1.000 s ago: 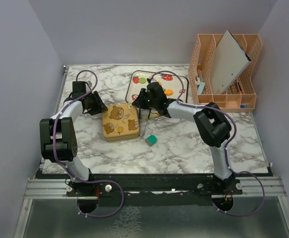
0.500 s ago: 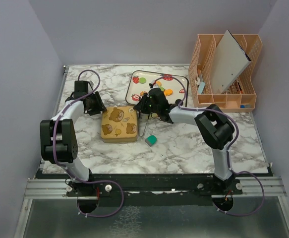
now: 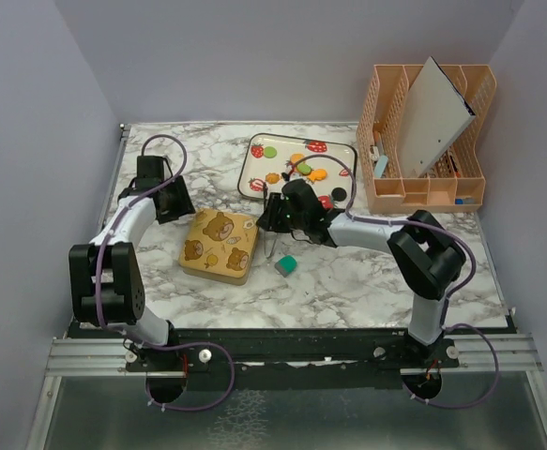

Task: Pack the cookies

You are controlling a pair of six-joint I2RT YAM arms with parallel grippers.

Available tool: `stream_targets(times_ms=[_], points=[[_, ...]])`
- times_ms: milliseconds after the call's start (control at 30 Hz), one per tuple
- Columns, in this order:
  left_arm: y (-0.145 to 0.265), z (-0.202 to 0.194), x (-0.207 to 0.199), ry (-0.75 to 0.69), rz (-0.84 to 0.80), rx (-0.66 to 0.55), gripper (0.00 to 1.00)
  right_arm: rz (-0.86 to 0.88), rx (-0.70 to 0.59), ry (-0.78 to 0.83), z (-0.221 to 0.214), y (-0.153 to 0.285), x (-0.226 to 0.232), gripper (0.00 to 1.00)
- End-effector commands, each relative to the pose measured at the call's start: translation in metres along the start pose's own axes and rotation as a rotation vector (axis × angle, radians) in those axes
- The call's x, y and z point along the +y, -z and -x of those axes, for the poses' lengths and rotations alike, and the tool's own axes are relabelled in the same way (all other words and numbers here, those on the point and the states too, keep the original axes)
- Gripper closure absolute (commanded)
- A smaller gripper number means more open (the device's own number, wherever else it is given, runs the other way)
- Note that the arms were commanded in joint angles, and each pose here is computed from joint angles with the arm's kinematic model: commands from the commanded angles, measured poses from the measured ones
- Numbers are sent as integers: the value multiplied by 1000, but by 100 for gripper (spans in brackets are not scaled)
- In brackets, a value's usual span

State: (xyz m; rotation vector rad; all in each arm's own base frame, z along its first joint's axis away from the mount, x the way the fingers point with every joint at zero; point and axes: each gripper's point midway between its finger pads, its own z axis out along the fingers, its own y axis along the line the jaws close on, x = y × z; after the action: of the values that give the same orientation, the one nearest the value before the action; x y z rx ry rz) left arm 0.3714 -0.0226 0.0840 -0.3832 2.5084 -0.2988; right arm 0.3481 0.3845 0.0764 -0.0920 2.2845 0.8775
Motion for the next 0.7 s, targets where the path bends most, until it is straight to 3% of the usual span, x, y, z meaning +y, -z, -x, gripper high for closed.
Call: stream_targets(times_ms=[0,267,533,667], points=[[25,14,6,-34,58,-93,40,-95,-60,76,14,32,-12,59],[67,22,-15,-139,50,-252,22,-260,-234,185,55,97,-34,37],[138,20,-39,-236,35,-553,2,-514,-427,253,89,198,-74,14],[179,19,-38,-209,11,-711,1,-615,-535,241,98,256,-91,6]])
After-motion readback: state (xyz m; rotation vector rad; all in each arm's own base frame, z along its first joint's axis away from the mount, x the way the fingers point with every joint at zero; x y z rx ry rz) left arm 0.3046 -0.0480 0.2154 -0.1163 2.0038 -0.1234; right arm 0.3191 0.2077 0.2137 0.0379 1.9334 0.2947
